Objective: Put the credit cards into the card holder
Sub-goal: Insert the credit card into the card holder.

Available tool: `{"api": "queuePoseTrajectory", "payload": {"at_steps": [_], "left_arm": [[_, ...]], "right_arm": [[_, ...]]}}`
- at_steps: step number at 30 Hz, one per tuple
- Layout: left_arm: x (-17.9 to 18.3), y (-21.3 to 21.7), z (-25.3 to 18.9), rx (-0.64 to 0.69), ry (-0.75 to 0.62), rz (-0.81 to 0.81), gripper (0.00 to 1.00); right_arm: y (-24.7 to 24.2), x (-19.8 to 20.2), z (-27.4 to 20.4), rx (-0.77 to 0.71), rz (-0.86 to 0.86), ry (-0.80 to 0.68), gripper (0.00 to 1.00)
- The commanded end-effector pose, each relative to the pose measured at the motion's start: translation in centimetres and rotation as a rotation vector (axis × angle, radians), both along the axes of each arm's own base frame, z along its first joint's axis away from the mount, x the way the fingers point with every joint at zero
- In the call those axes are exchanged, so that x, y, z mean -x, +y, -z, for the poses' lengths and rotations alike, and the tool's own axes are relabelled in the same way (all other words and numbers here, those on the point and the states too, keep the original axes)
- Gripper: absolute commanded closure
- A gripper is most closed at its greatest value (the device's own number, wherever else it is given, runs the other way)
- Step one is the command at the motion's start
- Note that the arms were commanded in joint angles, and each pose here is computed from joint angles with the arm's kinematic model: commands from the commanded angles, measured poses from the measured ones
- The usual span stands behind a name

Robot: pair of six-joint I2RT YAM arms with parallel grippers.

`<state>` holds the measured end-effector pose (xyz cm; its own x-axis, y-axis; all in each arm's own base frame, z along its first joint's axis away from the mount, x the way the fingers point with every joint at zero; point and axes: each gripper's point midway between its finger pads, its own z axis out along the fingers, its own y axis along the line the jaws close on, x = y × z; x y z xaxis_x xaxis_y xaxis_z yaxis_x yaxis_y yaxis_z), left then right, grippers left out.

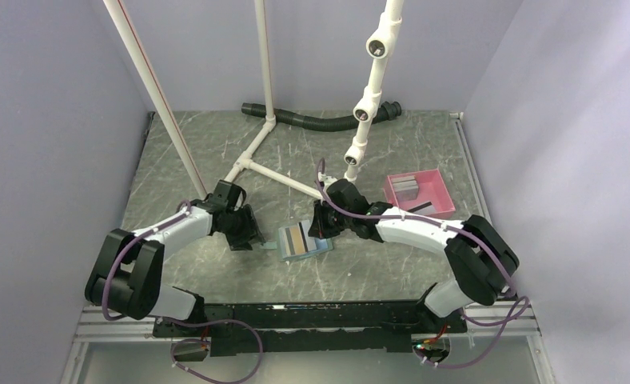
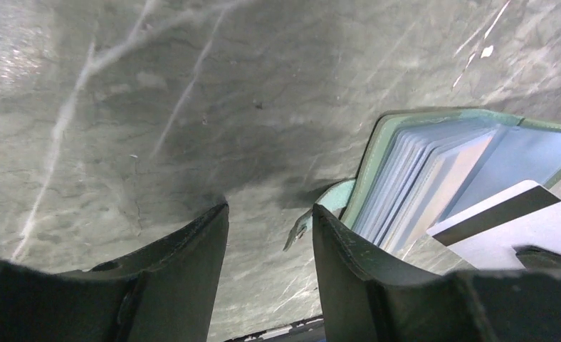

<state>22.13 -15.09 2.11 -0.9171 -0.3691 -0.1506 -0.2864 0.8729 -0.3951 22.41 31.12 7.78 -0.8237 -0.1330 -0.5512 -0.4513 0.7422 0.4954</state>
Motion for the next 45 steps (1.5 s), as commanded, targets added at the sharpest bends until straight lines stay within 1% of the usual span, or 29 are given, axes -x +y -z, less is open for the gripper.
{"api": "queuePoseTrajectory", "payload": {"at_steps": [1,4,9,12,14,16,18,22,24,25,27,28,30,33,34,36,39,45], "left_arm": [[1.5,2.4,2.0,-0.095,0.058,-0.017,0.45],[1.3,2.0,1.3,-0.064,0.04,-0.01,0.44],[0.3,0.8,-2.4,0.027,-0.103,0.02,0.35],[-0.5,-0.9,-6.1,0.142,-0.224,0.064,0.3],[-0.8,-2.9,-8.4,0.258,-0.281,0.126,0.3],[-1.0,-5.2,-10.4,0.383,-0.308,0.2,0.35],[-1.0,-7.4,-11.7,0.466,-0.316,0.264,0.45],[-1.4,-9.6,-11.0,0.484,-0.285,0.3,0.62],[-1.5,-10.3,-10.2,0.512,-0.265,0.307,0.67],[-1.6,-10.6,-9.8,0.526,-0.256,0.309,0.71],[-1.6,-11.1,-9.2,0.553,-0.235,0.323,0.75],[-1.4,-11.3,-8.4,0.555,-0.204,0.323,0.76],[-1.5,-11.7,-8.1,0.563,-0.207,0.338,0.78],[-1.3,-11.6,-6.6,0.536,-0.176,0.338,0.8],[-1.3,-11.4,-6.1,0.518,-0.167,0.334,0.81],[-0.8,-10.3,-4.5,0.444,-0.125,0.304,0.87],[0.2,-8.9,-2.6,0.359,-0.066,0.284,0.88],[1.1,-7.7,-0.5,0.289,-0.009,0.286,0.88]], "right_arm": [[0.7,-0.8,-0.7,-0.006,0.011,-0.007,1.0],[0.8,-0.9,-0.2,-0.014,0.021,0.006,1.0],[0.1,-1.8,0.0,0.019,0.071,-0.006,1.0],[0.0,-1.8,-0.4,0.012,0.06,-0.009,1.0],[0.3,-1.7,-0.7,-0.007,0.045,-0.003,1.0],[0.5,-1.6,-1.0,-0.017,0.041,0.0,1.0],[0.4,-1.7,-1.1,-0.017,0.048,-0.001,1.0],[0.0,-1.9,-1.4,-0.023,0.069,0.0,1.0],[-0.1,-1.9,-1.3,-0.031,0.068,0.011,1.0],[0.0,-1.9,-1.3,-0.035,0.067,0.012,1.0],[-0.1,-1.8,-1.1,-0.035,0.067,0.018,1.0],[-0.1,-1.8,-1.2,-0.04,0.067,0.017,1.0],[-0.2,-1.8,-1.2,-0.04,0.068,0.019,1.0],[-0.4,-1.9,-1.6,-0.044,0.075,0.013,1.0],[-0.5,-1.9,-1.7,-0.046,0.076,0.011,1.0],[-0.6,-1.9,-2.1,-0.05,0.078,0.008,1.0],[-0.6,-1.8,-2.3,-0.08,0.073,0.031,1.0],[-0.6,-1.8,-1.6,-0.088,0.071,0.053,1.0]]}}
